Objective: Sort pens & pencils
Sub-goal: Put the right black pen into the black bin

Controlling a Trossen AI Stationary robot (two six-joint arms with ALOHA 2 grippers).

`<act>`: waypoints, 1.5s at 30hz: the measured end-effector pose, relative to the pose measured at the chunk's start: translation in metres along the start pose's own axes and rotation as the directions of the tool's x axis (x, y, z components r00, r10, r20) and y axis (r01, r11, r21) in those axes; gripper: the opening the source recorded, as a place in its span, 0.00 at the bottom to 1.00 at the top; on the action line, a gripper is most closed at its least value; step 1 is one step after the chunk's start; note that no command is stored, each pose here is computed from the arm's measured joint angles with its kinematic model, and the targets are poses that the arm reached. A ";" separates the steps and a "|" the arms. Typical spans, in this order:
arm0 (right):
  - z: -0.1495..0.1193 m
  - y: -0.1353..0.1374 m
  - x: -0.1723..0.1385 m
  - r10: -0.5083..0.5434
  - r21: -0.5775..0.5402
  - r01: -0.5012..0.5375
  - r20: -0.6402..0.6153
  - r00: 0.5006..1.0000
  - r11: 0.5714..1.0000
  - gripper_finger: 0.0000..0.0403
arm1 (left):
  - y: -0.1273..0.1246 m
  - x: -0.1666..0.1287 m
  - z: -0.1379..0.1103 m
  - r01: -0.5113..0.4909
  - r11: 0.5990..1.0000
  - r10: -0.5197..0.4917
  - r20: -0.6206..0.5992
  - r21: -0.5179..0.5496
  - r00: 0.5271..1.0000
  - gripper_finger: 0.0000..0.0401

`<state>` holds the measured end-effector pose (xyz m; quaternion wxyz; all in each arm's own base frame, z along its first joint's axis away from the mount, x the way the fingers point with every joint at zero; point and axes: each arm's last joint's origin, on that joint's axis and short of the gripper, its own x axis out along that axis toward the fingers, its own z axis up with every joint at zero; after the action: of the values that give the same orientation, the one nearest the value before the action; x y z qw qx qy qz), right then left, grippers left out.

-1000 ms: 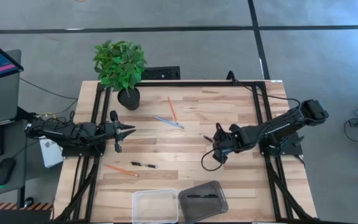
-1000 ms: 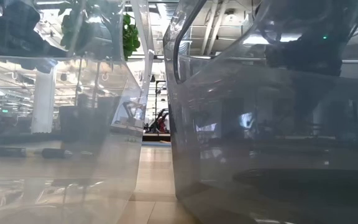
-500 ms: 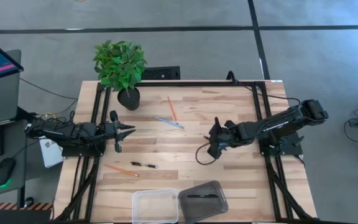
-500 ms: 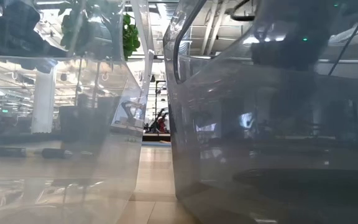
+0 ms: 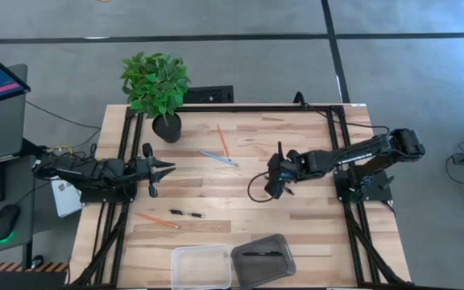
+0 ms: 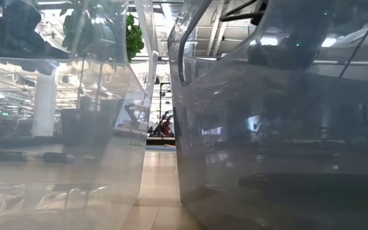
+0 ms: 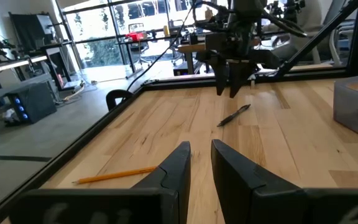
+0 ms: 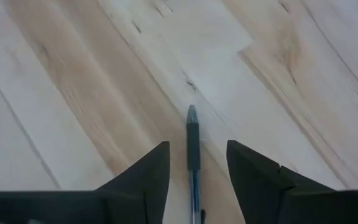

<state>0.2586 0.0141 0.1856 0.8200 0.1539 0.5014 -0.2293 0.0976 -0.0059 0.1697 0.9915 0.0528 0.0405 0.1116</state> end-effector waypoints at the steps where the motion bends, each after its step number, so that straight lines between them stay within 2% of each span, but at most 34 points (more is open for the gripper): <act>1: -0.001 -0.001 0.001 -0.002 -0.004 0.002 -0.003 1.000 1.000 0.43 | 0.000 0.000 0.000 0.000 1.000 0.000 0.000 0.000 1.000 0.14; 10: -0.013 -0.005 0.014 0.008 0.002 -0.008 0.016 1.000 1.000 0.37 | 0.000 0.000 0.000 0.000 1.000 0.000 0.000 0.000 1.000 0.14; 20: -0.011 0.000 0.021 0.047 0.008 -0.047 0.030 0.998 0.999 0.38 | 0.000 0.000 0.000 0.000 1.000 0.000 0.000 -0.001 1.000 0.14; 30: -0.022 0.004 0.057 -0.022 -0.049 0.018 -0.088 0.996 0.999 0.38 | 0.000 0.000 0.000 0.000 1.000 0.000 0.000 -0.002 1.000 0.14; 36: -0.024 0.004 0.068 -0.022 -0.076 0.012 -0.141 0.990 0.997 0.38 | 0.000 0.000 0.000 0.000 1.000 0.000 0.000 -0.002 1.000 0.14; 40: -0.025 0.004 0.069 -0.018 -0.078 0.006 -0.147 0.989 0.997 0.32 | 0.000 0.000 0.000 0.000 1.000 0.000 0.000 -0.002 1.000 0.14; 45: -0.023 0.003 0.065 0.009 -0.098 -0.023 -0.142 0.990 0.995 0.18 | 0.000 0.000 0.000 0.000 1.000 0.000 0.000 -0.002 1.000 0.14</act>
<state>0.2681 0.0137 0.1173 0.7910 0.1330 0.5675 -0.1858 0.0976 -0.0058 0.1697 0.9916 0.0518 0.0404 0.1114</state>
